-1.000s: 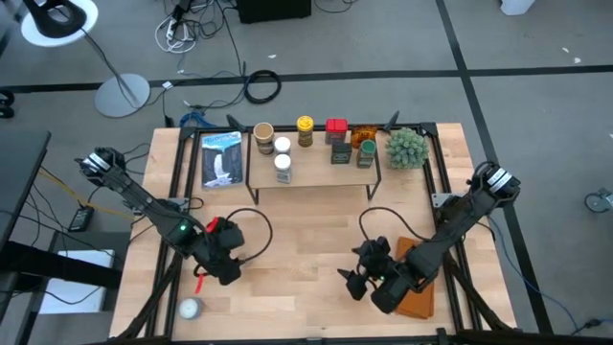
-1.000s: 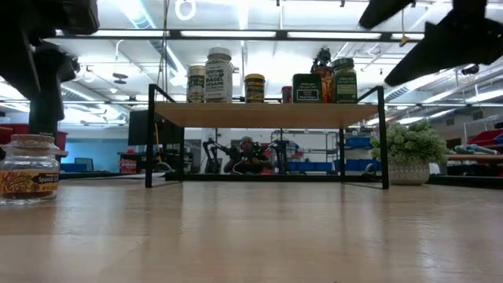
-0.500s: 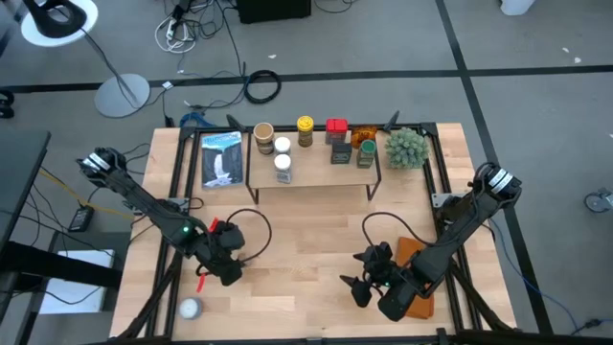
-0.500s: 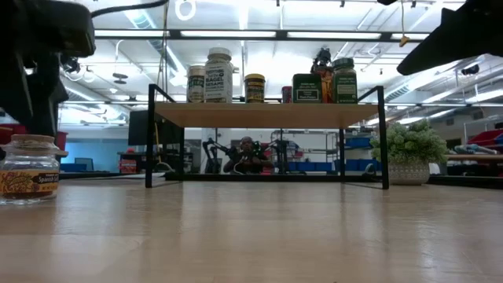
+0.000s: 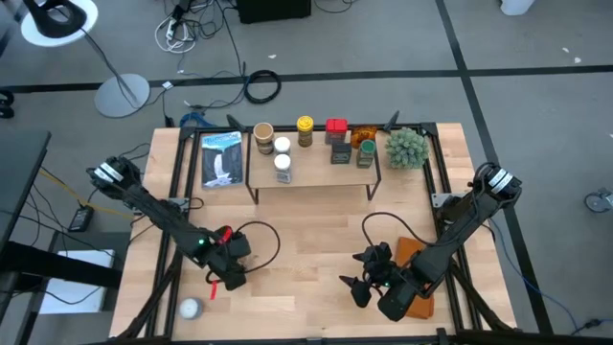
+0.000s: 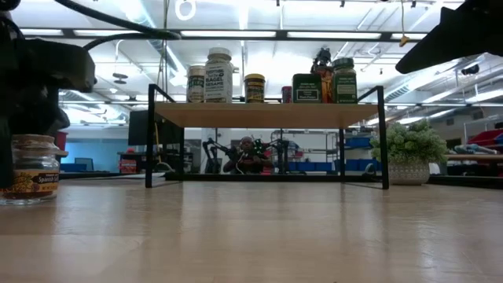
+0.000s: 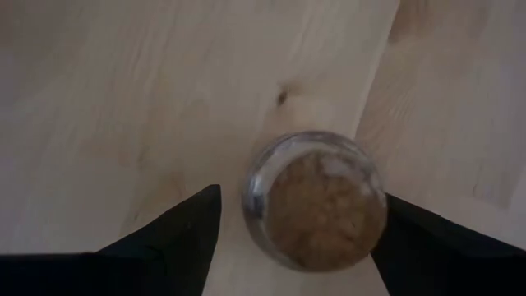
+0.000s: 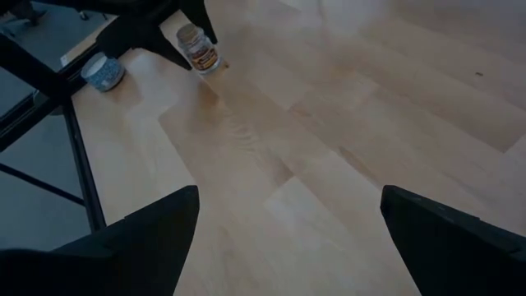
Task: Shelf spices
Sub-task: Put the brown seasoning bottle on the shelf, then return to Home Position
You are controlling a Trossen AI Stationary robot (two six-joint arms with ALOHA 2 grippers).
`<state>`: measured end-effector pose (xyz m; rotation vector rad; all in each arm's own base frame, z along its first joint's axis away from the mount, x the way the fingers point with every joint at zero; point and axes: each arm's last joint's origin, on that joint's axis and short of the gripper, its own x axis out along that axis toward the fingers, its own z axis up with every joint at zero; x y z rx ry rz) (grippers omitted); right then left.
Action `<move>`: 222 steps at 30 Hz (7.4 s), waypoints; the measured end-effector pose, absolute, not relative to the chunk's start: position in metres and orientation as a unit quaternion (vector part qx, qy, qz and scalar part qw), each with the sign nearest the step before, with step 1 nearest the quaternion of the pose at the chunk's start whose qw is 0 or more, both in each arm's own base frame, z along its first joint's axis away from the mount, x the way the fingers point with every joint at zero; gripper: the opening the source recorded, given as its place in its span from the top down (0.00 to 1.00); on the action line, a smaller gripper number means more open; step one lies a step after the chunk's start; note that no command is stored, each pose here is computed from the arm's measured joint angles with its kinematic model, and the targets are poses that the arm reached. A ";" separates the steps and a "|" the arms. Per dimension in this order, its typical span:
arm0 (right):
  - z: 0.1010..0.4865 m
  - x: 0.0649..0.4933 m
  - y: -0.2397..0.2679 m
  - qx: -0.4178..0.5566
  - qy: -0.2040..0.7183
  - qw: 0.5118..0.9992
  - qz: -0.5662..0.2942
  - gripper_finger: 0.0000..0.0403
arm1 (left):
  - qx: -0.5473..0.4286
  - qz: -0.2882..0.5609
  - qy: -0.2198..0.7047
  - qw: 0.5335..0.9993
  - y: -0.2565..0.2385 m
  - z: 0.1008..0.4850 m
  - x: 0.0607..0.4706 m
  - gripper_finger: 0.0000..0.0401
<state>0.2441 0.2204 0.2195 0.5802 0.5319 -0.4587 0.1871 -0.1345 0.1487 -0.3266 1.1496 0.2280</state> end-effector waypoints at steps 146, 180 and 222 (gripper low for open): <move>0.187 0.152 0.029 0.134 0.078 0.987 0.032 0.06 | -0.043 0.058 0.047 0.996 -0.047 0.189 0.142 0.28; 0.185 0.121 0.023 0.168 0.069 0.983 0.040 0.06 | -0.028 0.031 -0.027 0.999 -0.002 0.172 0.101 0.28; 0.182 0.087 0.012 0.105 0.062 0.992 0.027 0.06 | -0.032 0.052 -0.051 0.997 0.002 0.175 0.097 0.28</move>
